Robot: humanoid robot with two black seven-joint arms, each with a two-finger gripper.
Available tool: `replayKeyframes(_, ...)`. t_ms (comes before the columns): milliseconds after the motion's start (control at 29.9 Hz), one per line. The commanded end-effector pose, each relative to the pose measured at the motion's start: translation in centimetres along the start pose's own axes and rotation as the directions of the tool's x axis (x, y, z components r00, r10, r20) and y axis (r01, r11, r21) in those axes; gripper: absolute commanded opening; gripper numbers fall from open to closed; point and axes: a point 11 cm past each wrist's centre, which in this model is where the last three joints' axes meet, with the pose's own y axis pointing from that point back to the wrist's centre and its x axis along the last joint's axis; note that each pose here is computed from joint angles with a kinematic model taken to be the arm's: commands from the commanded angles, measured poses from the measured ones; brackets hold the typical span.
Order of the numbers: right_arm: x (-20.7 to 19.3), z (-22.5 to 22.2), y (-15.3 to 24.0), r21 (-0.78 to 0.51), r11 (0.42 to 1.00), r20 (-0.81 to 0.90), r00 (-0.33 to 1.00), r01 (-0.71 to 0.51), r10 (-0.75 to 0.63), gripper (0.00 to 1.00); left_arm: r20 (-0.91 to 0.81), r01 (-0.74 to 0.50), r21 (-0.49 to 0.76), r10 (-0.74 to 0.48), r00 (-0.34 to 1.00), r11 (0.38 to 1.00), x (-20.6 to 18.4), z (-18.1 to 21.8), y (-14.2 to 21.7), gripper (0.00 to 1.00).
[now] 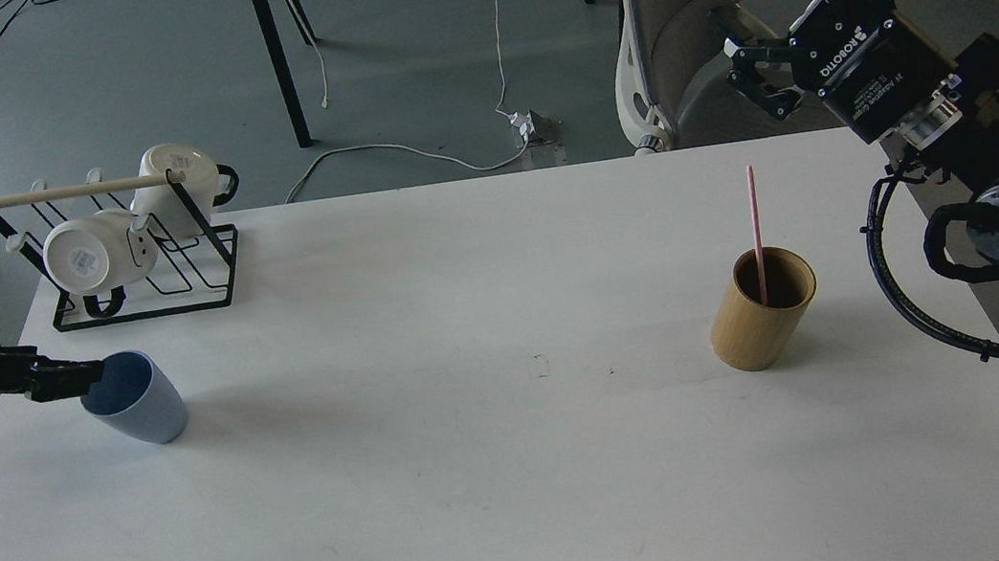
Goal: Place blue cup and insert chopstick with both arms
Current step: 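Grasp the blue cup with the left gripper, then carry the blue cup toward the table center and set it down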
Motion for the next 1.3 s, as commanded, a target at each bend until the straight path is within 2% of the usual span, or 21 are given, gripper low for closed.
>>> replayKeyframes(0, 0.2, 0.1, 0.3, -0.003, 1.0, 0.001, 1.0, -0.006, 0.006, 0.99, -0.003, 0.005, 0.003, -0.005, 1.0, 1.0, 0.1, 0.2, -0.7, 0.71)
replayKeyframes(201, 0.3, 0.2, 0.5, -0.008, 1.0, 0.0, 1.0, -0.012, 0.012, 0.99, -0.014, 0.022, 0.015, -0.022, 1.0, 1.0, -0.4, 0.0, -1.5, 0.58)
replayKeyframes(502, 0.5, 0.5, 0.9, -0.014, 1.0, 0.003, 1.0, -0.02, 0.02, 0.99, -0.023, 0.048, 0.022, -0.048, 0.999, 0.999, -1.1, 0.2, -2.8, 0.49)
replayKeyframes(869, 0.8, 1.2, 1.7, -0.028, 0.999, 0.011, 0.999, -0.036, 0.036, 0.99, -0.021, 0.049, 0.018, -0.048, 0.999, 0.999, -1.1, 0.4, -3.0, 0.04)
replayKeyframes(1103, 0.8, 1.3, 1.8, -0.03, 0.999, 0.013, 0.999, -0.038, 0.038, 0.99, -0.005, 0.042, -0.037, -0.043, 0.999, 0.998, -0.3, 2.2, -3.1, 0.01)
replayKeyframes(1271, 1.1, 1.2, 1.8, -0.028, 0.998, 0.005, 0.999, -0.05, 0.05, 0.99, 0.069, -0.023, -0.153, 0.034, 0.997, 0.988, 3.5, 6.2, -1.9, 0.0)
